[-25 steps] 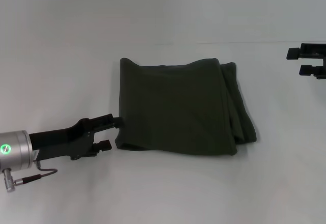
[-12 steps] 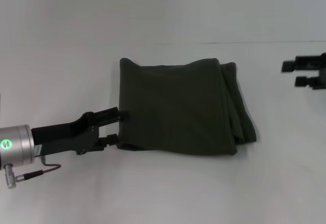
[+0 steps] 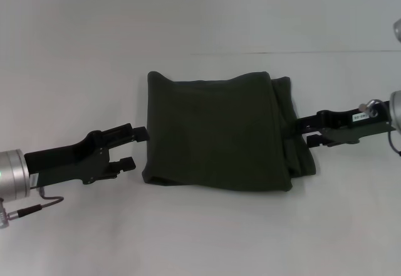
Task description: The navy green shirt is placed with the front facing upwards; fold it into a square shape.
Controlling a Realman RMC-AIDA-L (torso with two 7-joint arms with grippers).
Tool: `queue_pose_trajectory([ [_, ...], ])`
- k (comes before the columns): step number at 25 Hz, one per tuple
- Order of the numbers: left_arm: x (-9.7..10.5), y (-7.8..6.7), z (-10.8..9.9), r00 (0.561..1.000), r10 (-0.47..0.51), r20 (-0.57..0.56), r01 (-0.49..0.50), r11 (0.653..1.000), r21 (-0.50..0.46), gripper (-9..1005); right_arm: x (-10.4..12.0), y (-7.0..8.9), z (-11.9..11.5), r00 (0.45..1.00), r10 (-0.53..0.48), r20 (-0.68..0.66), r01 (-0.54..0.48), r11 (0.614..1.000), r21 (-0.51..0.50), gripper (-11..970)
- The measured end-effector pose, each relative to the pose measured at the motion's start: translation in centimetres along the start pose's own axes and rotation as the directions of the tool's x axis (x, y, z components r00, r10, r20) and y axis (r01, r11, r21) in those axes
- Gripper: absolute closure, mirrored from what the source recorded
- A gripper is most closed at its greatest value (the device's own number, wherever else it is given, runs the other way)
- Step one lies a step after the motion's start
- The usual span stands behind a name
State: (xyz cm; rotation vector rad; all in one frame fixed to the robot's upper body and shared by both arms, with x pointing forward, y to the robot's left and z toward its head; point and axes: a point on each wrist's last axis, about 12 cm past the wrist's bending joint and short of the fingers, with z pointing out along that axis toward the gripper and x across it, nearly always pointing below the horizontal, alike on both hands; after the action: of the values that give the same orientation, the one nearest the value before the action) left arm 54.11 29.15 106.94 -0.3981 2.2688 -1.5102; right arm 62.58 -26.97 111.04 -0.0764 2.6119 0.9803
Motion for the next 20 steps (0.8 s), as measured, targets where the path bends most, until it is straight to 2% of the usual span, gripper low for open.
queue_pose_trajectory([
  [12, -0.4, 0.0, -0.2, 0.999, 0.012, 0.031, -0.012, 1.0, 0.0, 65, 0.8, 0.1, 3.0, 0.998, 0.026, 0.063, -0.029, 0.999, 0.041, 155],
  [20, -0.7, 0.0, -0.2, 0.999, 0.021, 0.05, -0.021, 1.0, -0.007, 66, 0.3, 0.6, 3.7, 0.995, 0.012, 0.099, -0.017, 0.998, 0.054, 156],
])
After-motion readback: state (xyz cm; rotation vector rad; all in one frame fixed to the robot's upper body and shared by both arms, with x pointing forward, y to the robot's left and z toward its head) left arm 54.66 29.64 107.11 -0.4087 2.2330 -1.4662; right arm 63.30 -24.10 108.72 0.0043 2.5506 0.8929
